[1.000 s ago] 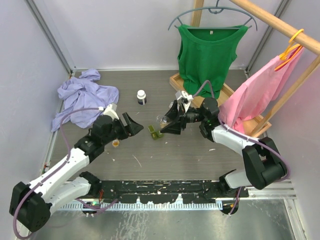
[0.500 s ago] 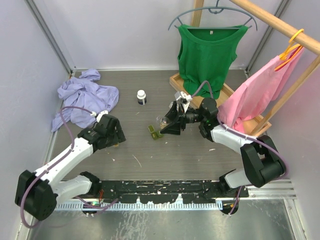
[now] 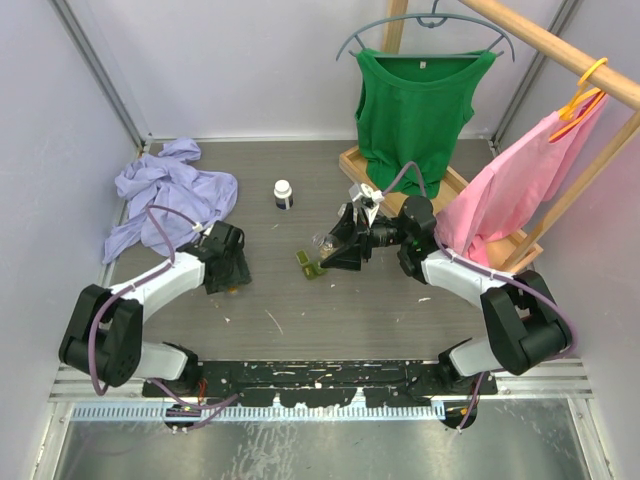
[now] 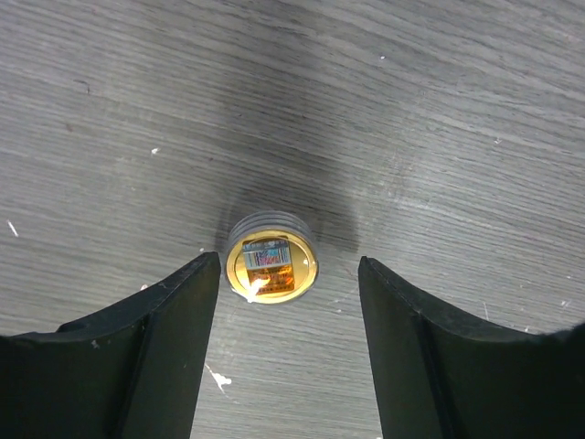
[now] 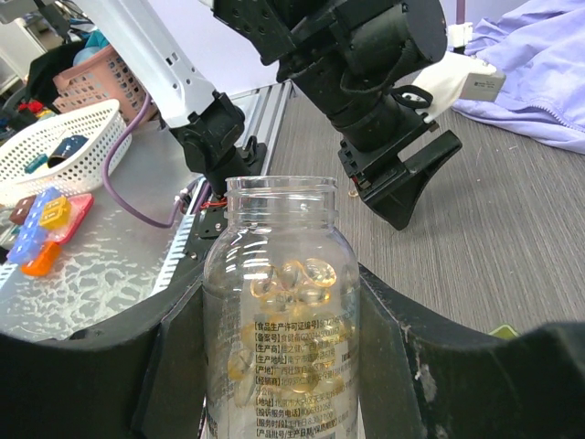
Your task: Sort the pills into containers
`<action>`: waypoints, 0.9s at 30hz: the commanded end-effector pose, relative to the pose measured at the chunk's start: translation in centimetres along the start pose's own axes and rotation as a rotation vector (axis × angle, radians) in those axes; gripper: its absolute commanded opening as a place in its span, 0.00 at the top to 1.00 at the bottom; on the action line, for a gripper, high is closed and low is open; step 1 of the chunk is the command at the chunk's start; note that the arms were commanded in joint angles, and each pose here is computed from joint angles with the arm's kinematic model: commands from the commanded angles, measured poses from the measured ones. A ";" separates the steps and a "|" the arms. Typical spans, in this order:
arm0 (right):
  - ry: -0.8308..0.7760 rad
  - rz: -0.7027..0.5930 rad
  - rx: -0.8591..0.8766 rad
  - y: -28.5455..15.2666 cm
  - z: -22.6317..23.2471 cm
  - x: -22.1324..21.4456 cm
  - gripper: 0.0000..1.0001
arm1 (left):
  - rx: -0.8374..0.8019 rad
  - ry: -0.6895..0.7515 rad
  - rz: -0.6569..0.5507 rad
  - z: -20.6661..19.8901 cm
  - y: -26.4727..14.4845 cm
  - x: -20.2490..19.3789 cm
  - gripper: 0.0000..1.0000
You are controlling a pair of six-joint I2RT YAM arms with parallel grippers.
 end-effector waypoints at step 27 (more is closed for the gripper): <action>-0.057 -0.003 0.032 0.0 0.2 0.9 0.98 | 0.012 0.010 -0.024 -0.4 1.6 1.3 0.59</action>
Point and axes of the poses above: each gripper's point midway between its finger pads, its own y axis out along the fingers, its own z axis along the line the jaws close on, x = y × z, the point moved 10 cm from there along -y, back along the fingers, and after that the axes turned 13 degrees about y, right-handed, at the moved point
